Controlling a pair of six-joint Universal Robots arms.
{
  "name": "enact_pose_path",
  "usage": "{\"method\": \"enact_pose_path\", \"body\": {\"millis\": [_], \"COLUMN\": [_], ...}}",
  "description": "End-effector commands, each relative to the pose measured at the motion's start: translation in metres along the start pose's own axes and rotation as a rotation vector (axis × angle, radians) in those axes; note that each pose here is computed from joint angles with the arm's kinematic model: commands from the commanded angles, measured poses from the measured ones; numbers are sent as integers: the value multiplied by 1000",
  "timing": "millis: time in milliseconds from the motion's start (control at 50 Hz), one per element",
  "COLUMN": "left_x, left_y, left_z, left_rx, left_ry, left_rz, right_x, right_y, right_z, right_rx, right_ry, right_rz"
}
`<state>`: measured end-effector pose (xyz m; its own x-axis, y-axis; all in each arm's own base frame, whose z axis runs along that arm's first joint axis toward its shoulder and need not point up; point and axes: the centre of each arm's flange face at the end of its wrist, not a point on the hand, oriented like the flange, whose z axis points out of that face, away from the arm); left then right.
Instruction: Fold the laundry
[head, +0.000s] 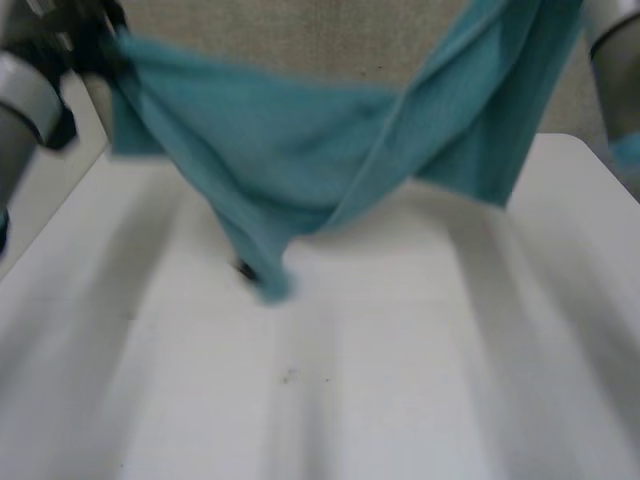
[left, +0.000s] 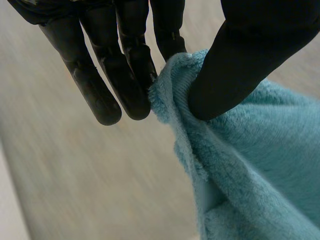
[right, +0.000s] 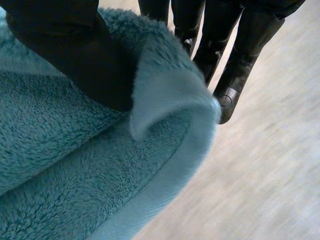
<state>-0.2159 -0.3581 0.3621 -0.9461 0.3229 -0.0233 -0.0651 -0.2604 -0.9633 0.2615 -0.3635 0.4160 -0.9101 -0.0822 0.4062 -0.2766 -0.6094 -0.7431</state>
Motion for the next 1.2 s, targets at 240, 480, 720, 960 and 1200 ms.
{"method": "enact_pose_path", "body": {"millis": [240, 480, 720, 960, 1200], "left_x": [-3, 10, 16, 33, 81], "left_y": [78, 141, 90, 29, -43], "left_z": [-55, -107, -101, -88, -103], "left_rx": [-150, -407, -245, -44, 188], "left_ry": [-61, 21, 34, 79, 334], "left_rz": [41, 75, 113, 130, 136], "right_x": [24, 10, 26, 50, -23], "right_y": [103, 156, 98, 84, 106], "right_z": [-84, -176, -232, -175, -115], "right_rx": [-371, -672, -1047, -861, -772], "right_ry": [-87, -498, -866, -703, -665], "right_rz": [64, -122, -83, 75, 414]}}
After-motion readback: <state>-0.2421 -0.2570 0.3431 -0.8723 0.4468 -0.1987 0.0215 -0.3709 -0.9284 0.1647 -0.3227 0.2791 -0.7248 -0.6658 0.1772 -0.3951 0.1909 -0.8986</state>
